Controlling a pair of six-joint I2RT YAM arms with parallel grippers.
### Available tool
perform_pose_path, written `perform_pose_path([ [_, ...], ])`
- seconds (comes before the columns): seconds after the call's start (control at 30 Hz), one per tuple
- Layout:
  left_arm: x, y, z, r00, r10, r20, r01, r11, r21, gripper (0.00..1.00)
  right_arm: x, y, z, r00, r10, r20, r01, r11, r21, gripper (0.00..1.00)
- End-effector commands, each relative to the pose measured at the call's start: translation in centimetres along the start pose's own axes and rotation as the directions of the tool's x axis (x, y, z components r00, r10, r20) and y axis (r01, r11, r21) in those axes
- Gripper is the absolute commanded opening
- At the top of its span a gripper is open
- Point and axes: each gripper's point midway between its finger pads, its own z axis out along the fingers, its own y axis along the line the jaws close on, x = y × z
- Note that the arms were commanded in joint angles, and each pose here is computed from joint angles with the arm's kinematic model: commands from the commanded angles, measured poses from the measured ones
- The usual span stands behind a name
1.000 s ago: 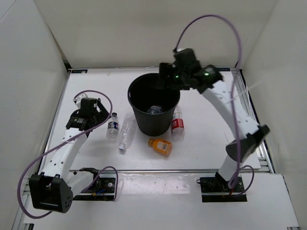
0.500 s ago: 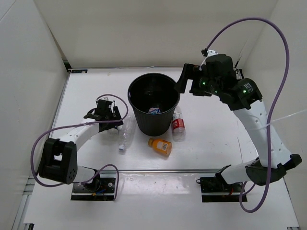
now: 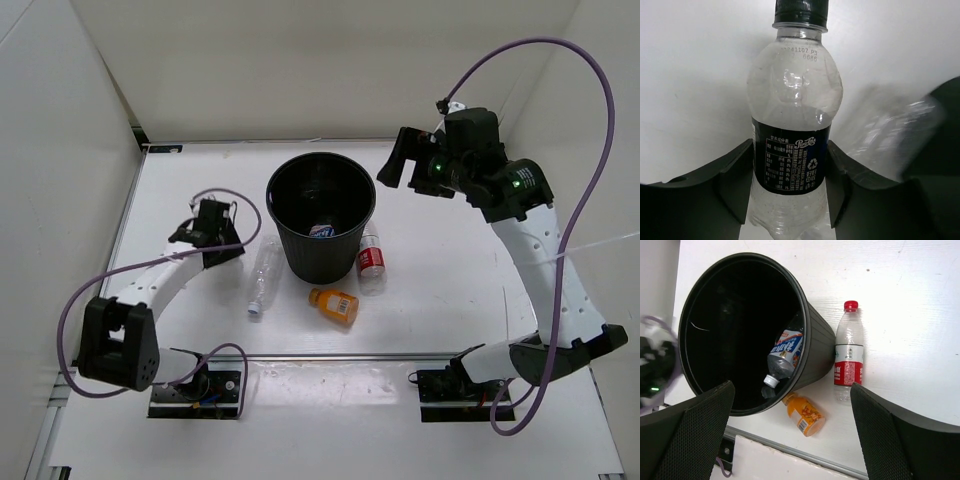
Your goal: Put the plastic bottles in the bin
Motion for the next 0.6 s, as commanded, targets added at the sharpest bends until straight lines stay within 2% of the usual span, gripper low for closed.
perform_pose_path([
  [0.0, -9.9, -2.6, -7.8, 0.957, -0.112, 0.269, 0.09, 0.992, 0.093, 0.35, 0.0, 0.0, -0.7, 1.0, -0.014, 0.006, 0.014, 1.0, -0.026, 1.0],
  [0.07, -12.7, -3.8, -11.4, 0.927, -0.156, 0.34, 0.104, 0.981, 0.164, 0.35, 0.4, -0.6, -0.6, 1.0, -0.008, -0.002, 0.008, 1.0, -0.014, 1.0],
  [0.1, -15.3, -4.9, -15.2, 0.888, -0.209, 0.41, 0.114, 0.963, 0.243, 0.35, 0.5, -1.0, -0.7, 1.0, -0.003, -0.002, 0.003, 1.0, -0.005, 1.0],
  [0.13, -16.5, -5.8, -16.8, 0.87, -0.226, 0.439, 0.106, 0.954, 0.281, 0.36, 0.9, -1.2, -0.4, 1.0, 0.007, -0.016, -0.007, 1.0, 0.003, 1.0],
  [0.2, -19.4, -8.7, -21.8, 0.825, -0.231, 0.516, 0.017, 0.923, 0.385, 0.38, 1.7, -2.8, -0.1, 0.997, 0.064, -0.034, -0.063, 0.997, 0.039, 1.0],
  [0.27, -20.5, -11.2, -24.5, 0.813, -0.208, 0.544, -0.067, 0.895, 0.441, 0.38, 2.3, -3.8, 0.4, 0.993, 0.111, -0.045, -0.108, 0.992, 0.063, 1.0],
  [0.37, -20.3, -17.0, -27.8, 0.813, -0.113, 0.572, -0.255, 0.814, 0.523, 0.39, 3.9, -5.8, 1.7, 0.976, 0.199, -0.093, -0.188, 0.975, 0.116, 1.0],
  [0.4, -19.1, -19.1, -28.4, 0.811, -0.053, 0.583, -0.333, 0.778, 0.533, 0.39, 4.2, -6.2, 1.8, 0.971, 0.215, -0.105, -0.202, 0.972, 0.121, 1.0],
  [0.5, -15.6, -23.5, -27.8, 0.823, 0.064, 0.565, -0.439, 0.702, 0.561, 0.4, 5.7, -7.2, 3.1, 0.955, 0.257, -0.146, -0.235, 0.96, 0.155, 1.0],
  [0.57, -13.5, -24.9, -26.0, 0.836, 0.122, 0.535, -0.455, 0.699, 0.552, 0.42, 6.5, -8.2, 4.1, 0.945, 0.276, -0.175, -0.243, 0.951, 0.19, 1.0],
])
